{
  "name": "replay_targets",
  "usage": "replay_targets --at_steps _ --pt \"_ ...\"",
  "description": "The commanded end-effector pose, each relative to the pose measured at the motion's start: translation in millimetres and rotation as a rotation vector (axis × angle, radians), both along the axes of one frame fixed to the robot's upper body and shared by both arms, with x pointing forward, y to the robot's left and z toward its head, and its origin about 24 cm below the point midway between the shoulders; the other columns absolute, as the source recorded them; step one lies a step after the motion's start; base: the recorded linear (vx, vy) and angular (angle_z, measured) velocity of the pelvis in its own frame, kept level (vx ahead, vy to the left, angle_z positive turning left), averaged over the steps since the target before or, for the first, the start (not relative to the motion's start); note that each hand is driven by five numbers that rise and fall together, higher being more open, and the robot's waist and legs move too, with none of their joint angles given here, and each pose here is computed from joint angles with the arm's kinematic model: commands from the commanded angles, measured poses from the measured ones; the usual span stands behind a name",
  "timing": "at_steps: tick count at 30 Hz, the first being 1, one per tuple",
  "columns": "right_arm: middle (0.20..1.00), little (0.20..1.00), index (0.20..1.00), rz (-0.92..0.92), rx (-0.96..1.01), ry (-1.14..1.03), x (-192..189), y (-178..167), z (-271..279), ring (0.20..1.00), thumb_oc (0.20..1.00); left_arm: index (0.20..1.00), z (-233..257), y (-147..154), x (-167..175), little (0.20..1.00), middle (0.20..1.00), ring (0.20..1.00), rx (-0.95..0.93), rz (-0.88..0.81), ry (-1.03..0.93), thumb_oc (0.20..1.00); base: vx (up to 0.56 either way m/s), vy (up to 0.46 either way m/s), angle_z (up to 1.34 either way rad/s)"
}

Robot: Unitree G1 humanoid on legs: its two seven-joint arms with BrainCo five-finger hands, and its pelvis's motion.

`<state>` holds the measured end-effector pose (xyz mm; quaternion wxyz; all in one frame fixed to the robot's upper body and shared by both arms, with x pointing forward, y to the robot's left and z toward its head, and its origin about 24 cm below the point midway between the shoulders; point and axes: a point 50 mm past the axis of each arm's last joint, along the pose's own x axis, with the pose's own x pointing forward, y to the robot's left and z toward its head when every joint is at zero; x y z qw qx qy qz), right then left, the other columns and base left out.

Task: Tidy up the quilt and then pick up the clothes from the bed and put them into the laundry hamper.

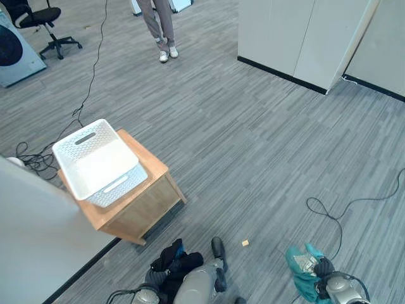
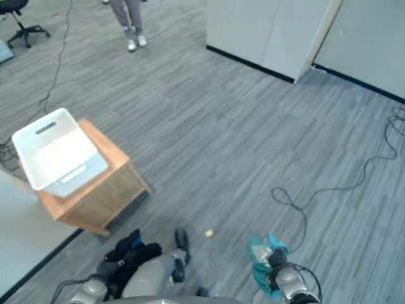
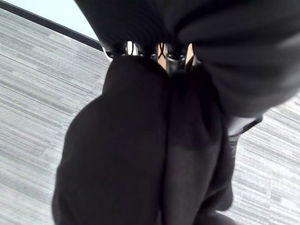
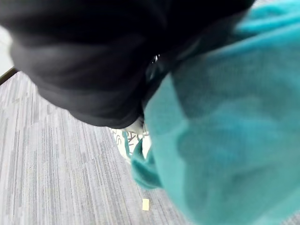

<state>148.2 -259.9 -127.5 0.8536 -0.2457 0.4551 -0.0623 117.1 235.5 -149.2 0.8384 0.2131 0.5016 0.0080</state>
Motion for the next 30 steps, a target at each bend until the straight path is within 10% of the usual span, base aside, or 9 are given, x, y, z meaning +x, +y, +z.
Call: replay_targets --at_steps 1,13,30 --pt "0.200 0.200 0.200 0.037 -0.042 -0.038 13.0 -7.8 8.8 0.200 0.200 0.200 7.7 7.3 23.3 0.200 0.200 0.200 0.043 -0.031 -0.037 0.200 0.42 0.135 0.58" --pt "0.200 0.200 0.200 -0.015 0.009 -0.085 8.6 -5.6 10.2 0.200 0.200 0.200 24.5 12.3 57.4 0.200 0.200 0.200 0.074 -0.035 -0.160 0.200 0.56 -0.033 1.31" --pt "0.200 0.200 0.200 0.063 -0.076 -0.226 44.9 -28.2 44.1 0.200 0.200 0.200 0.5 28.5 -14.1 0.200 0.200 0.200 0.082 0.103 0.056 0.200 0.32 -0.232 1.40"
